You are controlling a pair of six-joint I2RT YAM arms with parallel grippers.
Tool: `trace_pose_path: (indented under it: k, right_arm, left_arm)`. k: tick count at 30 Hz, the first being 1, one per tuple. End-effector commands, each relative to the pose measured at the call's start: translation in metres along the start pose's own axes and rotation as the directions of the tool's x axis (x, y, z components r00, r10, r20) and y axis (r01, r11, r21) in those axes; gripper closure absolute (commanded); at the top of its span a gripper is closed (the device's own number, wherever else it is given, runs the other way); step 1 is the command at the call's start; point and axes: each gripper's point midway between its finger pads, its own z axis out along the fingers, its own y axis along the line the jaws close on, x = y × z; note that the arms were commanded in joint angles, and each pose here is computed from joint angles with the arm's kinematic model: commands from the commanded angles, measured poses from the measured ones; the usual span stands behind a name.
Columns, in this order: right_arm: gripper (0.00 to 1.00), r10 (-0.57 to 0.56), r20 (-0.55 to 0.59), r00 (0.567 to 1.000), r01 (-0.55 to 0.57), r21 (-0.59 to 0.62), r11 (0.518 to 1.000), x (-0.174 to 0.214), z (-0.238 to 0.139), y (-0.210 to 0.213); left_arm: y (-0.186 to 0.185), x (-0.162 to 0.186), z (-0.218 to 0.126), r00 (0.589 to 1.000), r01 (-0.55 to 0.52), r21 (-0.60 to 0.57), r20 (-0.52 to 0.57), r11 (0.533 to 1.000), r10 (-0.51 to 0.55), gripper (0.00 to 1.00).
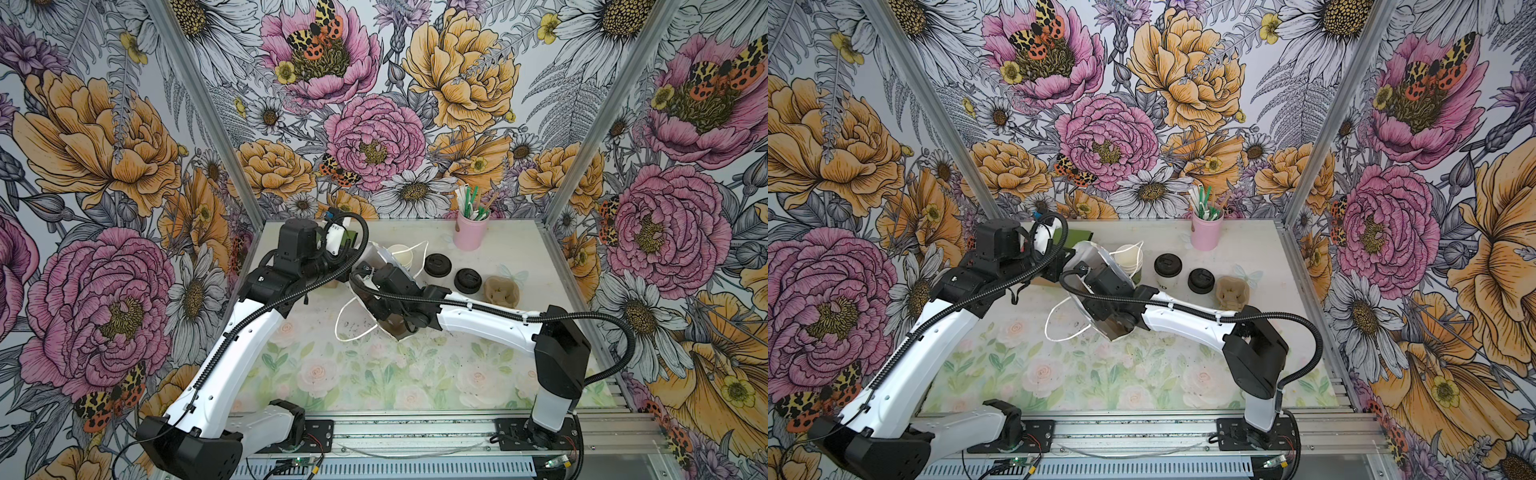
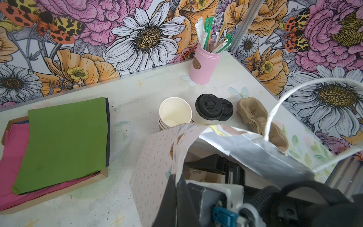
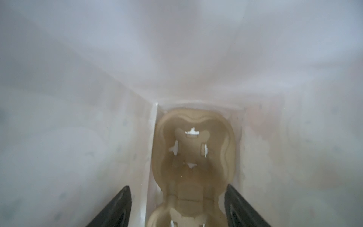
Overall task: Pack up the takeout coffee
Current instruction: 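Open the right gripper and raise it out of the bag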
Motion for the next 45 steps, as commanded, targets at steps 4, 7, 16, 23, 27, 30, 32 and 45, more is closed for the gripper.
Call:
trace_pose_path:
  k: [4, 7, 16, 23, 27, 30, 32, 45]
  right_arm:
    - [0.18, 0.049, 0.207, 0.977, -0.042, -0.041, 0.998, -0.043, -0.039, 0.002]
    - [0.13, 0.064, 0.242, 0.968, -0.052, -0.058, 0.997, -0.048, -0.047, 0.003]
    - [0.11, 0.131, 0.345, 0.929, -0.075, -0.170, 0.983, -0.064, -0.065, 0.021]
    - [0.09, 0.183, 0.396, 0.900, -0.089, -0.242, 0.966, -0.076, -0.081, 0.030]
    - [0.08, 0.198, 0.410, 0.890, -0.084, -0.281, 0.956, -0.080, -0.087, 0.035]
    - [0.08, 0.213, 0.414, 0.885, -0.088, -0.301, 0.950, -0.081, -0.089, 0.038]
    - [0.08, 0.226, 0.422, 0.878, -0.093, -0.312, 0.945, -0.083, -0.090, 0.039]
    - [0.49, 0.215, 0.303, 0.928, -0.163, -0.187, 0.969, -0.072, -0.052, 0.034]
  left_arm:
    - [0.001, -0.007, -0.011, 0.998, -0.026, -0.021, 0.048, 0.999, 0.027, 1.00]
    - [0.000, -0.006, -0.013, 0.998, -0.026, -0.015, 0.049, 1.000, 0.026, 1.00]
    - [-0.014, -0.002, -0.019, 0.997, -0.035, 0.030, 0.071, 0.999, 0.033, 1.00]
    - [-0.018, -0.004, -0.032, 0.989, -0.062, 0.031, 0.140, 0.998, 0.057, 1.00]
    - [-0.019, -0.001, -0.033, 0.987, -0.068, 0.032, 0.146, 0.997, 0.062, 1.00]
    - [-0.018, 0.000, -0.033, 0.987, -0.068, 0.030, 0.145, 0.997, 0.063, 1.00]
    - [-0.017, 0.001, -0.032, 0.988, -0.064, 0.026, 0.142, 0.998, 0.060, 1.00]
    - [-0.026, 0.003, -0.023, 0.990, -0.069, 0.030, 0.122, 0.997, 0.065, 1.00]
